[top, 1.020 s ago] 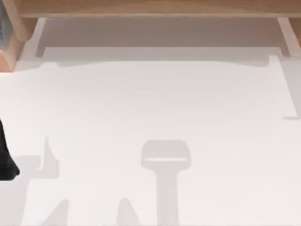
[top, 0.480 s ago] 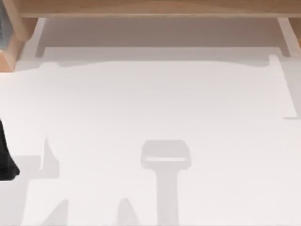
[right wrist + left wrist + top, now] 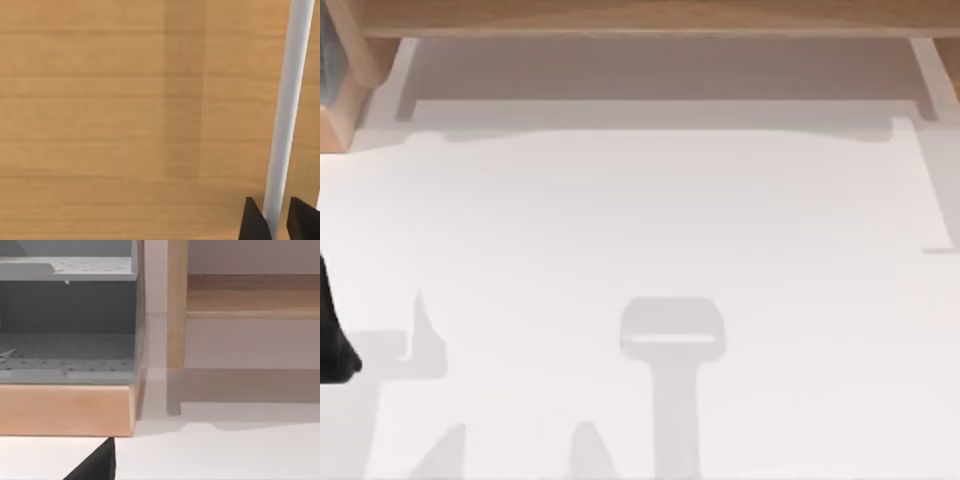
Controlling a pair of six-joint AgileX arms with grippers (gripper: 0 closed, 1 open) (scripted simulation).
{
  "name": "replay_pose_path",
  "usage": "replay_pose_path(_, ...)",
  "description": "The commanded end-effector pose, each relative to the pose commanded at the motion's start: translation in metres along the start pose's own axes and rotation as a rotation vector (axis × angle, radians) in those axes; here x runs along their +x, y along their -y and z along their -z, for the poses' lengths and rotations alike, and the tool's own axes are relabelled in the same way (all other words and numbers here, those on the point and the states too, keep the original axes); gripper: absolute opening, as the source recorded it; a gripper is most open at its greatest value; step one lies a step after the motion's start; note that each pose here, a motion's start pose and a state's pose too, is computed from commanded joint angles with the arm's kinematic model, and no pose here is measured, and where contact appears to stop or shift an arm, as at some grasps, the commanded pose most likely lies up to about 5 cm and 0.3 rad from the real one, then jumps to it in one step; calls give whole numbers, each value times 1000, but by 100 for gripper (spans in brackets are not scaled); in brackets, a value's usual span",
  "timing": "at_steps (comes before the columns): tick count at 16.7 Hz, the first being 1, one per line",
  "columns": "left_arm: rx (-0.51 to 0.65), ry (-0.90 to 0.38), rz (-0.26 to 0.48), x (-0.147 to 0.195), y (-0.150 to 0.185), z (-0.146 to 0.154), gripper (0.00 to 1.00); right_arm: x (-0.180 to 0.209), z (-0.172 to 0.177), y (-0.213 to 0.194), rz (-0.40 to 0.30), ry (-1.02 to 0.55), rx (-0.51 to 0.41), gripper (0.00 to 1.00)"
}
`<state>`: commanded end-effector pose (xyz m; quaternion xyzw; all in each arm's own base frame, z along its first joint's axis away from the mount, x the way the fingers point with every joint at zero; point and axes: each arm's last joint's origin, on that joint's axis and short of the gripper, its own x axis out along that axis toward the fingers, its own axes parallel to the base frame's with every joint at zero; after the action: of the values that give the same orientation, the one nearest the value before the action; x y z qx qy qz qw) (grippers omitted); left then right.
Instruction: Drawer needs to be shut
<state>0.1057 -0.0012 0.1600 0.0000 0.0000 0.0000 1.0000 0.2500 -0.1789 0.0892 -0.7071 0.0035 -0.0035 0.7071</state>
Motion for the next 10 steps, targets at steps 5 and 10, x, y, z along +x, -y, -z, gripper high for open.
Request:
replay_pose_path(5, 0, 0, 0, 0, 0, 0, 100, 0, 0, 0, 0, 0, 0, 0)
replay_pose_path(10, 0, 0, 0, 0, 0, 0, 100, 0, 1, -1, -4, -3, 4, 0)
